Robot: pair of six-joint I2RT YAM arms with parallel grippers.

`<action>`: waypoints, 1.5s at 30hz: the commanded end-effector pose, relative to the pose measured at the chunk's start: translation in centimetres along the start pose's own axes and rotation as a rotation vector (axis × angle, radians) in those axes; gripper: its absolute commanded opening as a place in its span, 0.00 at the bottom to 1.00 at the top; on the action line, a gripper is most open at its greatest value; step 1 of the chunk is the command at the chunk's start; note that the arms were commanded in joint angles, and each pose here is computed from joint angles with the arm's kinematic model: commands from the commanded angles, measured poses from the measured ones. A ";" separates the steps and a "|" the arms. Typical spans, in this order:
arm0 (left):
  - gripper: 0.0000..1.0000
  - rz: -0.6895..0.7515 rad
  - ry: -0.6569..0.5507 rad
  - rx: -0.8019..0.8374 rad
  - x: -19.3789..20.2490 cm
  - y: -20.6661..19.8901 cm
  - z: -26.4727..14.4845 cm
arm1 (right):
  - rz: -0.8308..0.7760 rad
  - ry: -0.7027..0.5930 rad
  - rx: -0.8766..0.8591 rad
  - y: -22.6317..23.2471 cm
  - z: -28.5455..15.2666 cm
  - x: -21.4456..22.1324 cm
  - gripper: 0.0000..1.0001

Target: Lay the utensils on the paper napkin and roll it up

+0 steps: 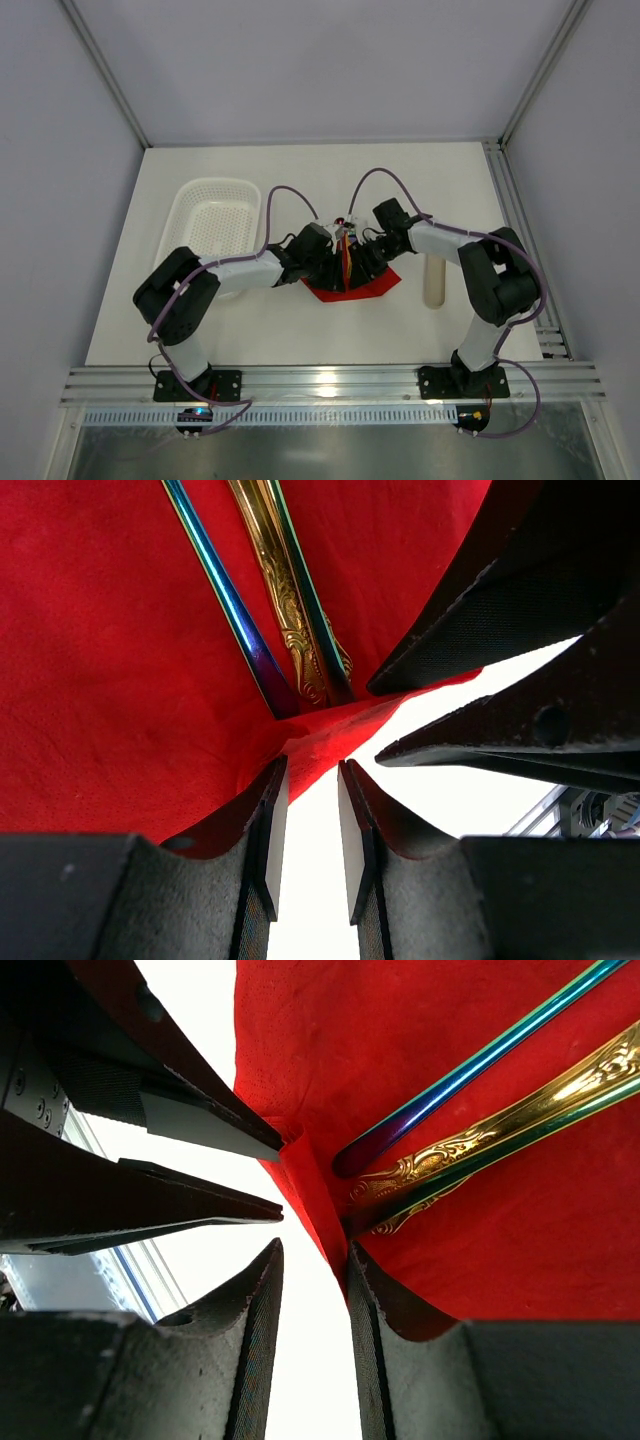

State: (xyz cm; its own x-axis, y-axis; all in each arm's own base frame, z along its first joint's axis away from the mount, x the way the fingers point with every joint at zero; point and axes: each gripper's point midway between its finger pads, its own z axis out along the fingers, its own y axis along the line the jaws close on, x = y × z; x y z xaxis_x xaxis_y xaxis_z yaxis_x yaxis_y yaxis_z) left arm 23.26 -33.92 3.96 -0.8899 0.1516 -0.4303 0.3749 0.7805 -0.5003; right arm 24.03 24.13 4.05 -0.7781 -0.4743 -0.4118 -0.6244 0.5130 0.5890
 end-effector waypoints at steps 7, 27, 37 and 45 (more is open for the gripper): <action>0.30 0.014 -0.090 0.028 -2.7 -1.6 -1.1 | 0.033 -0.006 0.086 -1.4 0.0 -1.1 0.06; 0.34 -0.002 -0.091 0.018 -1.9 -0.8 -0.7 | 0.116 -0.029 0.147 -2.4 0.1 -0.5 0.04; 0.34 -0.010 -0.078 0.007 -1.4 -0.2 0.3 | 0.147 -0.035 0.183 -3.5 -0.4 0.1 0.04; 0.33 -0.017 -0.055 0.001 -0.6 0.5 1.2 | 0.186 -0.046 0.171 -3.2 -0.3 0.2 0.04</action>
State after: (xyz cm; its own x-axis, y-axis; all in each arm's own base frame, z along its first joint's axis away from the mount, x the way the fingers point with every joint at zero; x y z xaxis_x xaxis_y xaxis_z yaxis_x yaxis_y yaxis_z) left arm 24.09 -34.04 3.25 -0.8828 0.1197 -0.4542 0.3612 0.7912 -0.4935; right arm 25.34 22.13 1.51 -0.8845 -0.3506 -0.3078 -0.4659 0.6992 0.5422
